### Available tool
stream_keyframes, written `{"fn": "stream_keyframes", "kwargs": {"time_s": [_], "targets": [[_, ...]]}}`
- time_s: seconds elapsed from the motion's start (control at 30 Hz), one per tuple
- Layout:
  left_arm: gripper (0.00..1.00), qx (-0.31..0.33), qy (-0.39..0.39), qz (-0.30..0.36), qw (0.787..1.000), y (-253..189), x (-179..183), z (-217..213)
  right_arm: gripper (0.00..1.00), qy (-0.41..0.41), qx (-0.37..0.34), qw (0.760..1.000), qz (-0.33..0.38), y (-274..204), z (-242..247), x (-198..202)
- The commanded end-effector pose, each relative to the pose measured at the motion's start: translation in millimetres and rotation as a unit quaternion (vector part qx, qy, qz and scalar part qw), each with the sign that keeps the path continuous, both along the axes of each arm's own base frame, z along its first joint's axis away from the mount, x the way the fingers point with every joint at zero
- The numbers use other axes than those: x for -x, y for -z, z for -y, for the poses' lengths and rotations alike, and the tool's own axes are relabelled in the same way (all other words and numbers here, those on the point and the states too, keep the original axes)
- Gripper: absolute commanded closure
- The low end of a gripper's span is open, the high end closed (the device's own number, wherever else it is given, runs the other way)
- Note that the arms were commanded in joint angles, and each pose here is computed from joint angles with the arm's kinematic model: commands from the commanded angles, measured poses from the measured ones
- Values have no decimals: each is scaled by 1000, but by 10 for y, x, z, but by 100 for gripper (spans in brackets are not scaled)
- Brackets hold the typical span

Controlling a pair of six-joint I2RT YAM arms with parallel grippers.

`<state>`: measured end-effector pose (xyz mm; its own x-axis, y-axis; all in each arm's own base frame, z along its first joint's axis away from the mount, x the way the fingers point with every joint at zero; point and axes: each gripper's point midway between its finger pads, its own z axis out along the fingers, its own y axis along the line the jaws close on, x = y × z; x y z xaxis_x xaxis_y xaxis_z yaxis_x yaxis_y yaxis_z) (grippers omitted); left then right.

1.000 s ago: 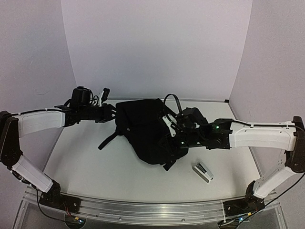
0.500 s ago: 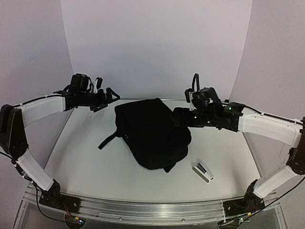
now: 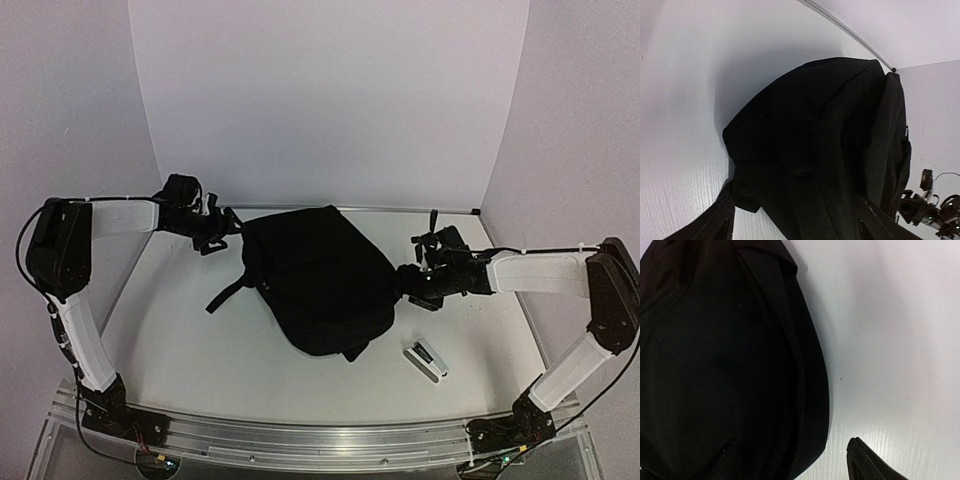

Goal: Pack the student bag
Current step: Zip the student bag at the center of the board, then adjust the student bag at the center of the board.

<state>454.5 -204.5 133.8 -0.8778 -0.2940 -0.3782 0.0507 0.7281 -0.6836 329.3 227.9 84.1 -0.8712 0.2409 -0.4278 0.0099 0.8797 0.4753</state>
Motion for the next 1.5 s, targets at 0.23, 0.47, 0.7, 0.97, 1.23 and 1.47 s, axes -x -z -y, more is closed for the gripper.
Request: {"fn": "stream_keyframes", "kwargs": {"time_s": [0.23,0.47,0.7,0.97,1.23,1.47], "targets": [[53,100,33,-21,994,93,112,261,93,-66,-94,993,-11,60,-433,24],[80,148,63,-3,987,8,118,397,100,-51,-81,995,-13,134,-313,99],[100,161,87,2,983,12,278,459,100,-13,-58,998,30,-26,-278,-213],[100,130,125,5,984,-30,901,687,100,44,11,995,84,-96,-3,-879],[100,107,241,31,964,-70,1922,1252,100,62,82,984,143,-261,46,-1575],[100,129,306,35,943,-213,2586,1648,94,24,88,983,158,-267,-139,-1817]]}}
